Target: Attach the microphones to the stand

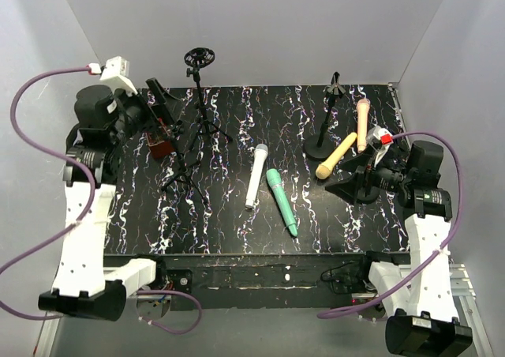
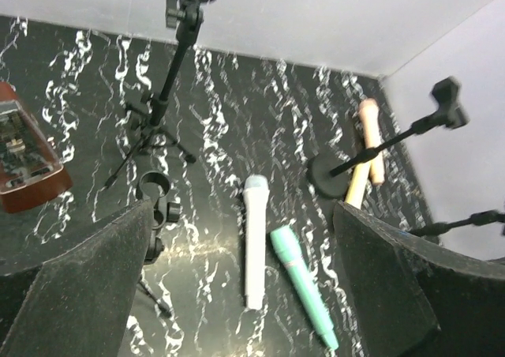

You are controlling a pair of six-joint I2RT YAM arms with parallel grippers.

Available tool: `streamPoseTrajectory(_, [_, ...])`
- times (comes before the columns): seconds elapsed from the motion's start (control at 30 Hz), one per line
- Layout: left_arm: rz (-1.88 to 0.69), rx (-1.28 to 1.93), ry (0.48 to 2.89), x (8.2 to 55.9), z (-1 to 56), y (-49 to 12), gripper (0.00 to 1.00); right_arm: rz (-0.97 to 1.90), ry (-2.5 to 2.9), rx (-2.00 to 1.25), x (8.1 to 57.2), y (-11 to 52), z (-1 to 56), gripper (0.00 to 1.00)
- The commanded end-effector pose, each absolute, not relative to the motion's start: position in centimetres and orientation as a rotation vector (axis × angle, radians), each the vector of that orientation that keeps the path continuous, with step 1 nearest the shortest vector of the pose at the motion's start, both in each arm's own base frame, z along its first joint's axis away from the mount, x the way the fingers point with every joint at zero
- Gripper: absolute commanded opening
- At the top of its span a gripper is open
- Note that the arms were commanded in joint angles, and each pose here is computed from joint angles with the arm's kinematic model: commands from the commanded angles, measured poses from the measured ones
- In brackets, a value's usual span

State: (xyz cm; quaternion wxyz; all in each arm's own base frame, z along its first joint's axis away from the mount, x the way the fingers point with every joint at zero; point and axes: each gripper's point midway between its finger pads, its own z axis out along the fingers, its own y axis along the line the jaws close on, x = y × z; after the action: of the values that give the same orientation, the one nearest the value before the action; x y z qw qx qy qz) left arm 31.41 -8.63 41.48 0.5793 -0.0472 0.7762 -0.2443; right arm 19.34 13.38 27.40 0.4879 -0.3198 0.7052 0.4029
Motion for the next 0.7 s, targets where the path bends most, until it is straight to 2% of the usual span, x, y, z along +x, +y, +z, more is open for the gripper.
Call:
streamPoseTrajectory(0.0, [-0.525, -0.014, 1.977, 32.2, 38.1, -8.9, 0.98, 0.984, 1.677, -0.829, 19.4, 13.5, 27.4, 0.98])
streamPoseTrajectory(0.27, [-0.56, 0.158, 2.022, 32.9, 38.4, -12.1, 0.95, 0.937, 1.73, -0.867, 20.0, 12.9, 26.1, 0.98])
streamPoseTrajectory(0.53, [-0.6, 0.49, 2.117, 30.6, 36.2, -23.3, 0.96, 0.92, 1.855, -0.864, 19.5, 12.3, 22.9, 0.98])
streamPoseTrajectory(0.67, [-0.618, 0.566, 2.18, 29.1, 32.8, -29.1, 0.96, 0.915, 1.897, -0.856, 19.4, 12.0, 21.5, 0.97])
